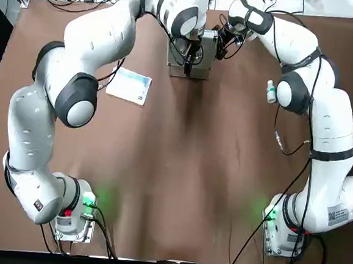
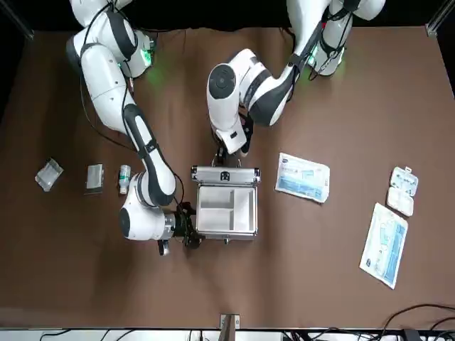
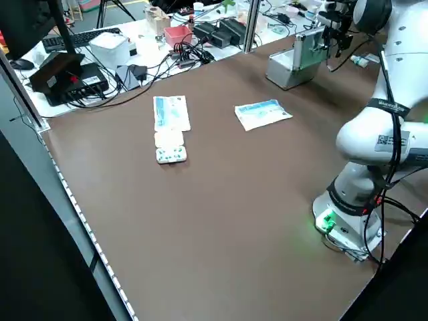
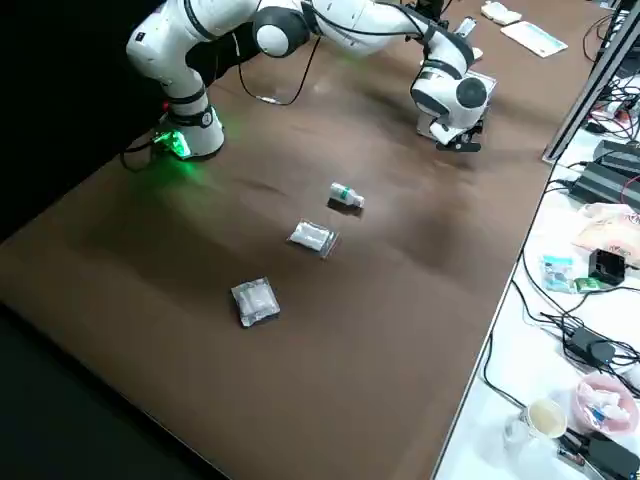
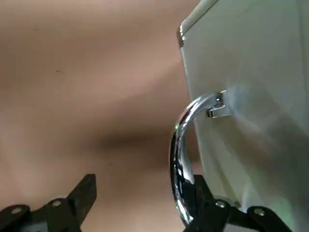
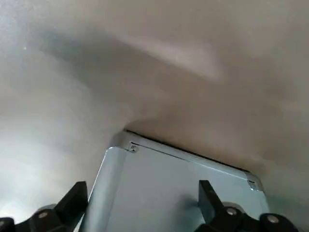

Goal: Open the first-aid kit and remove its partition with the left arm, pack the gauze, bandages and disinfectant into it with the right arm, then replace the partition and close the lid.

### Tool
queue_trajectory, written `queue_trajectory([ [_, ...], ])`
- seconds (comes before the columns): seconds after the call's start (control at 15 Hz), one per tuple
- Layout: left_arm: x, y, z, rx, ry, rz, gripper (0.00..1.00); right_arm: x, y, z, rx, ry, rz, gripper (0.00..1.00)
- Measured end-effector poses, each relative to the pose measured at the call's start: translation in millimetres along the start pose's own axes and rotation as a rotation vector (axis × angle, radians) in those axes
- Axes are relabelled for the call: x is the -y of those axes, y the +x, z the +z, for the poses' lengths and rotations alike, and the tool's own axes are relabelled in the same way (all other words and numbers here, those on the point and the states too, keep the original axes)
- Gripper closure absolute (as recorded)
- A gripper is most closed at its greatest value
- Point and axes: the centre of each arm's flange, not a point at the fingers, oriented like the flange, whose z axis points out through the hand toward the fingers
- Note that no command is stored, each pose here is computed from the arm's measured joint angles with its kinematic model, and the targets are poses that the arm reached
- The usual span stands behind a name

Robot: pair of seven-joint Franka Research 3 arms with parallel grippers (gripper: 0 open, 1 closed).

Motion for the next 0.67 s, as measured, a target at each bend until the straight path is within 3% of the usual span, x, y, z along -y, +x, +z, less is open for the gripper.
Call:
queue_trajectory([
  [0.67, 13, -10, 11, -0.024, 0.032, 0.005, 0.09, 0, 0, 0, 0.0, 0.0, 0.0, 0.0],
])
